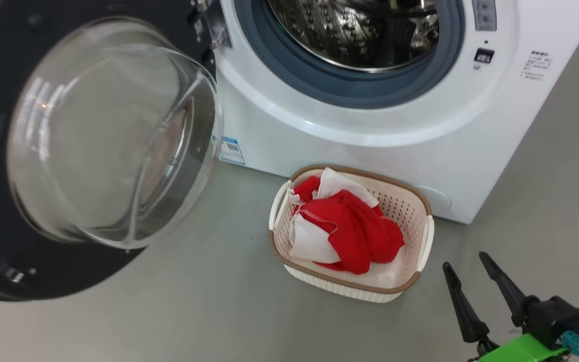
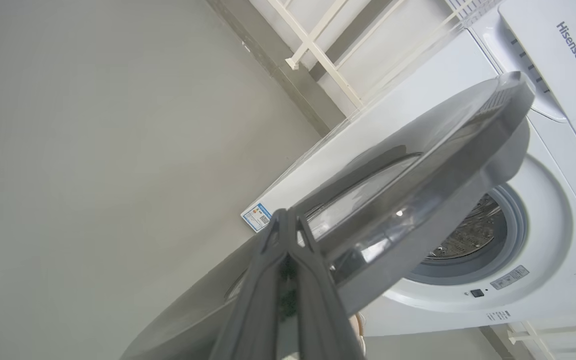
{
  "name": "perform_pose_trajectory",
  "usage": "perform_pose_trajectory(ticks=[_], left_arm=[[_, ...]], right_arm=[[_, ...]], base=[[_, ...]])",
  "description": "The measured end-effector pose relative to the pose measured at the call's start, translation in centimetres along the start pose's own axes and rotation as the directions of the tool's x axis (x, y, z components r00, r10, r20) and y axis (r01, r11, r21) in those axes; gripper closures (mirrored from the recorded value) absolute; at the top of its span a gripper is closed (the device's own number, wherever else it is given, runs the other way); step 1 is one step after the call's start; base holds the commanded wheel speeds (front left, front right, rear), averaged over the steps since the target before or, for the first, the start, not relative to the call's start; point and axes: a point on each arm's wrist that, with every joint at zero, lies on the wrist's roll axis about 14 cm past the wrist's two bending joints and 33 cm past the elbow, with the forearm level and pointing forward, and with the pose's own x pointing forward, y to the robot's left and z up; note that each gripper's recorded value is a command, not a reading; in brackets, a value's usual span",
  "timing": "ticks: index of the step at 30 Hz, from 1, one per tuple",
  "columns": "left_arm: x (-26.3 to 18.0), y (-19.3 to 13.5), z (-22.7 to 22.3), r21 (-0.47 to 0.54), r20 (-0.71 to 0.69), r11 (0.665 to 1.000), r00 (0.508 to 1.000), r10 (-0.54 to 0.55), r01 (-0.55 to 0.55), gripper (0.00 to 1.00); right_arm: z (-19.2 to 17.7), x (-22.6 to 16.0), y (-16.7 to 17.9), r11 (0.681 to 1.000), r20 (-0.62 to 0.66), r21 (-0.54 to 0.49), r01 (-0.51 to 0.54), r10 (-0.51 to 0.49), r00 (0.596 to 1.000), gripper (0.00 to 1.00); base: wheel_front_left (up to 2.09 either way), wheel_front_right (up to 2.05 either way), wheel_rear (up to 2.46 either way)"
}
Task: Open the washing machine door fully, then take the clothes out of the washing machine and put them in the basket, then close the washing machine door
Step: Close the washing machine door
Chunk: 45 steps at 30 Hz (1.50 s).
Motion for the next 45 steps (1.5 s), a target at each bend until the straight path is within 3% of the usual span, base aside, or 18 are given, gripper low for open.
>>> perform_pose_trajectory(ticks=[10,18,40,45], left_arm=[[-2.3,-3.9,-3.4,0.033,-0.128,0.980,0.973,-0.191,0.197,1.00],[-3.8,-9.3,-6.9,0.030,-0.248,0.914,0.889,-0.385,0.404,1.00],[-4.1,-19.1,-16.0,0.029,-0.412,0.749,0.690,-0.594,0.662,1.00],[-3.9,-19.4,-15.9,0.035,-0.398,0.746,0.694,-0.601,0.666,1.00]], right_arm=[[1.0,-1.5,0.9,1.000,0.021,-0.009,0.009,-0.009,1.000,0.00],[1.4,-1.8,0.7,1.000,0.034,-0.014,0.018,-0.018,0.999,0.00],[1.4,-2.7,-0.9,0.997,0.037,-0.006,0.073,-0.073,0.997,0.00],[1.5,-3.0,-1.1,0.997,0.041,-0.007,0.083,-0.082,0.996,0.00]], base=[[0.00,0.00,0.00],[0.00,0.00,0.00],[0.00,0.00,0.00],[0.00,0.00,0.00]])
